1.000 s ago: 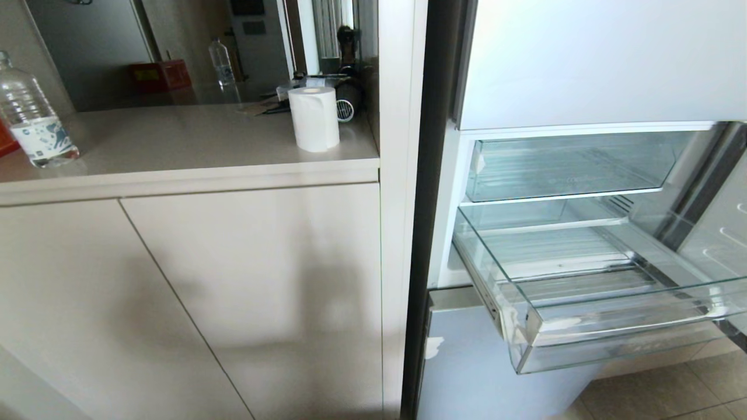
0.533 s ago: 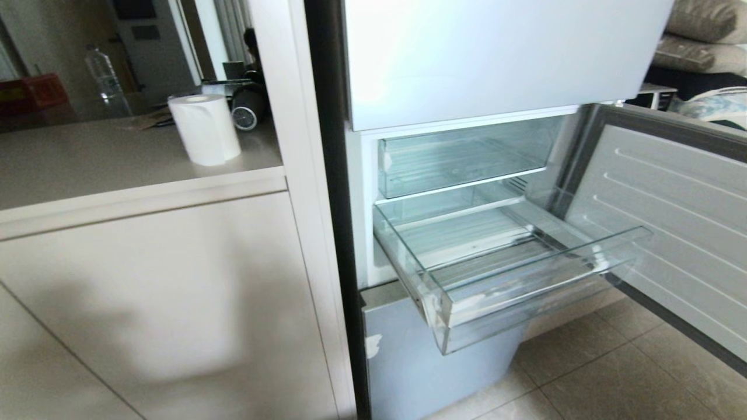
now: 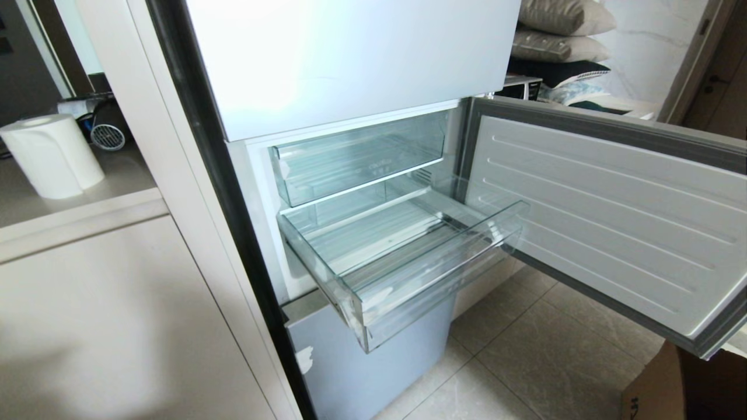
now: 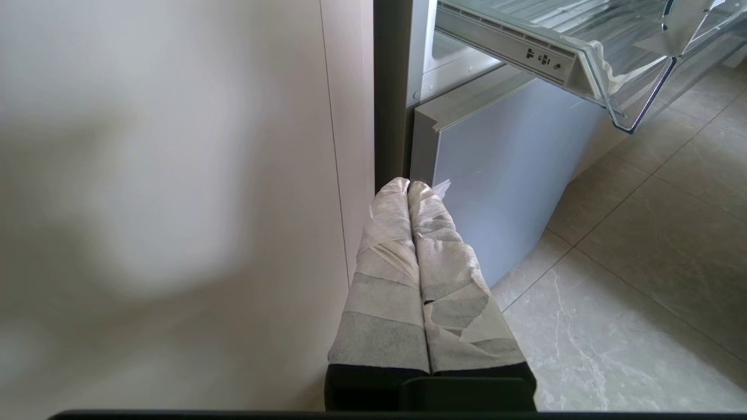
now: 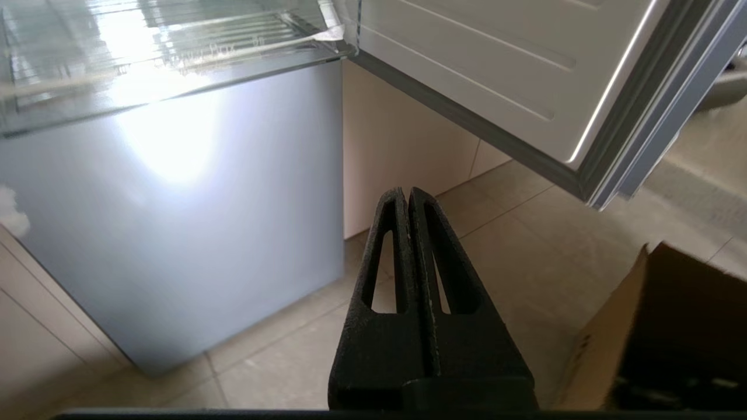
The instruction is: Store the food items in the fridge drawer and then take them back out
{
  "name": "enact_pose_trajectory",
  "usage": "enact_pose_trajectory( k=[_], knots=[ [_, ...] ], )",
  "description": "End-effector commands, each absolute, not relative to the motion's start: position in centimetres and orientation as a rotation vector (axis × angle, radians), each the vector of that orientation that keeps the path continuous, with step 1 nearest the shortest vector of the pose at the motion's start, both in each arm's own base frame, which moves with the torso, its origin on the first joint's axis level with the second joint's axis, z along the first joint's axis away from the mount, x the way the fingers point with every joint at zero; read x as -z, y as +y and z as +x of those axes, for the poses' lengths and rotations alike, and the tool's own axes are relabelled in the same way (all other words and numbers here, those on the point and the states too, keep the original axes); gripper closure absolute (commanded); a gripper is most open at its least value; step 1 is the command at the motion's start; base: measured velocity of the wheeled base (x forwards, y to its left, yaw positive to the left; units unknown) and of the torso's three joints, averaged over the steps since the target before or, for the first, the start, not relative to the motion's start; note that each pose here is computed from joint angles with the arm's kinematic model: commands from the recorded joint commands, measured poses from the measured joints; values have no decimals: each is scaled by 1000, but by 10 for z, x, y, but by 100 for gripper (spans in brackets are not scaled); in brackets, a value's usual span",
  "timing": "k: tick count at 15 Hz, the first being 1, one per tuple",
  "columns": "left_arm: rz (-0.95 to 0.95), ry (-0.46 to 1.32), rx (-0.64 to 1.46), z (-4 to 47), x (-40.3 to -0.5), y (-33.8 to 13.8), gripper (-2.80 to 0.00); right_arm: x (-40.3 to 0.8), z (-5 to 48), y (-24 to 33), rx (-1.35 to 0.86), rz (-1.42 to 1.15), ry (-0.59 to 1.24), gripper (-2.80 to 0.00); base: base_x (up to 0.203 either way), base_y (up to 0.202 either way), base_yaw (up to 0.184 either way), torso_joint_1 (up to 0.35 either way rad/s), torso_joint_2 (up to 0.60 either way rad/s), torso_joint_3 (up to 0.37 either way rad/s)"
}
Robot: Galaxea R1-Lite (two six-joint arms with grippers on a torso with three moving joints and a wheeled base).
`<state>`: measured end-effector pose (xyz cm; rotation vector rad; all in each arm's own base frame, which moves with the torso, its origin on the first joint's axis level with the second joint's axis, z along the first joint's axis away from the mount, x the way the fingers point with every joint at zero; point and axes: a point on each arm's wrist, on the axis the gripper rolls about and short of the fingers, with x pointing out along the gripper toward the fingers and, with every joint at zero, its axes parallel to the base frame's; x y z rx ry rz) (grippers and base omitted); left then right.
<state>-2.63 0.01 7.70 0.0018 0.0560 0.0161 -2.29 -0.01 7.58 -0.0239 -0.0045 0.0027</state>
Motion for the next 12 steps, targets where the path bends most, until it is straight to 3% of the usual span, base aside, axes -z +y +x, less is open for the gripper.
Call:
enact_pose_trajectory(
  k=[1,4,7,11,12],
  knots=[
    [2,57,-17,-26,-77,0,0,-76,-23,0,-4,-71,0,0,0,0,0,0,0,0],
    [2,58,-17,-26,-77,0,0,-120,-21,-1,46,14,-8,0,0,0,0,0,0,0],
    [2,58,-17,-26,-77,0,0,-163,15,-3,206,160,136,0,0,0,0,0,0,0],
    [2,58,-17,-26,-77,0,0,-177,61,-37,471,323,201,0,0,0,0,0,0,0],
    [2,58,-17,-26,-77,0,0,-178,63,-46,510,352,189,-280,0,0,0,0,0,0]
  ],
)
